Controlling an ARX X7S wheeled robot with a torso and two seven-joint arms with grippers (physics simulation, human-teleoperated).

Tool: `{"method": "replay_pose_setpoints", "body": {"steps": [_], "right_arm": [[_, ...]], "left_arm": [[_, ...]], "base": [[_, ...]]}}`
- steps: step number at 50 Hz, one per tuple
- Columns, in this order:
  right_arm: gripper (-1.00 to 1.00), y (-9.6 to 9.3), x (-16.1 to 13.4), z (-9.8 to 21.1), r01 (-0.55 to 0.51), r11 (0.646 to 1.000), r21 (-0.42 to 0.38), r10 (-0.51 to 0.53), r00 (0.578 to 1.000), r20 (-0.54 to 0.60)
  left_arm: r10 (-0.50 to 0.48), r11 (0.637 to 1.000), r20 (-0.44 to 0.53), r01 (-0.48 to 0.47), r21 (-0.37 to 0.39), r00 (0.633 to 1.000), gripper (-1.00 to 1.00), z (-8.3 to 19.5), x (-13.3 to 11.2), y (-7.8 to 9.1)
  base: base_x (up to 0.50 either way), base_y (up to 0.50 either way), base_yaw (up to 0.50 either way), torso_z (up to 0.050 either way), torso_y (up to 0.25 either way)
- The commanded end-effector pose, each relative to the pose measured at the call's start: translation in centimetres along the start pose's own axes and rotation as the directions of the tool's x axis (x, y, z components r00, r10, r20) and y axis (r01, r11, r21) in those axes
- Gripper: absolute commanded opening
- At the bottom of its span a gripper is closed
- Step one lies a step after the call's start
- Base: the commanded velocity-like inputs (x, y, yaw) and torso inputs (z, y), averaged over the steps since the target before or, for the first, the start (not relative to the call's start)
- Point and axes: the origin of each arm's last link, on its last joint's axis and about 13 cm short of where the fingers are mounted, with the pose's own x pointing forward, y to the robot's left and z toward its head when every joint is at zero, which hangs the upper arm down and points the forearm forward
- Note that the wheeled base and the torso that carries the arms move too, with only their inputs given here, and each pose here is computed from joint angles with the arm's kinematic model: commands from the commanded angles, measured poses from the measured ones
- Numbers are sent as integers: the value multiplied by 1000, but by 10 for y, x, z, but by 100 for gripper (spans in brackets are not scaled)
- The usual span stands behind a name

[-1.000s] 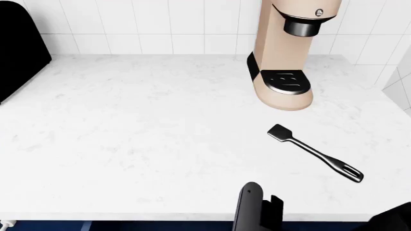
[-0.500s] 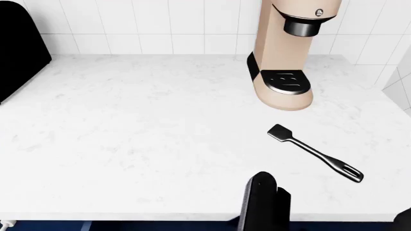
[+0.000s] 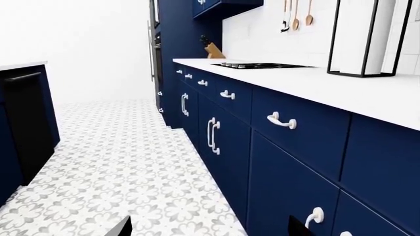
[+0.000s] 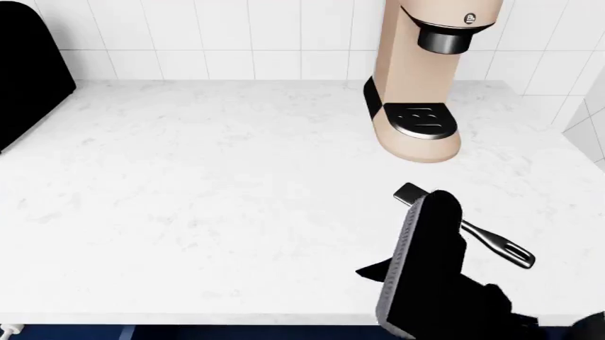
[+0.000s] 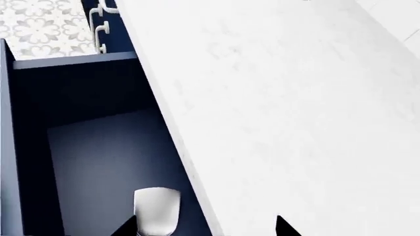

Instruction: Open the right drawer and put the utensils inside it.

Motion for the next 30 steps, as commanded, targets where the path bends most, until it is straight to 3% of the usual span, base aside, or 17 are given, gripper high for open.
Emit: {"method": "replay_pose_setpoints", "body": {"steps": [1,10,17,22,30], "right_arm": [[100,-30,-5,-9,167,983,80,-168,986,1],[100,-56,3,-20,324,937,129,-319,946,-62],[100,-61,11,-12,328,935,132,-328,944,-26],[100,-70,15,-8,388,914,118,-385,922,-41],[100,-90,11,-19,510,845,163,-495,860,-127]], "left_arm": [[-2,1000,1,2,-1,1000,100,0,0,-1],[2,1000,2,-2,-3,1000,100,1,0,0],[5,1000,6,-5,-4,1000,100,2,0,1],[5,1000,7,-5,-5,1000,100,3,0,2],[7,1000,4,-7,-4,1000,100,1,0,2]], "base": [[0,0,0,0,0],[0,0,0,0,0],[0,0,0,0,0],[0,0,0,0,0],[0,0,0,0,0]]}}
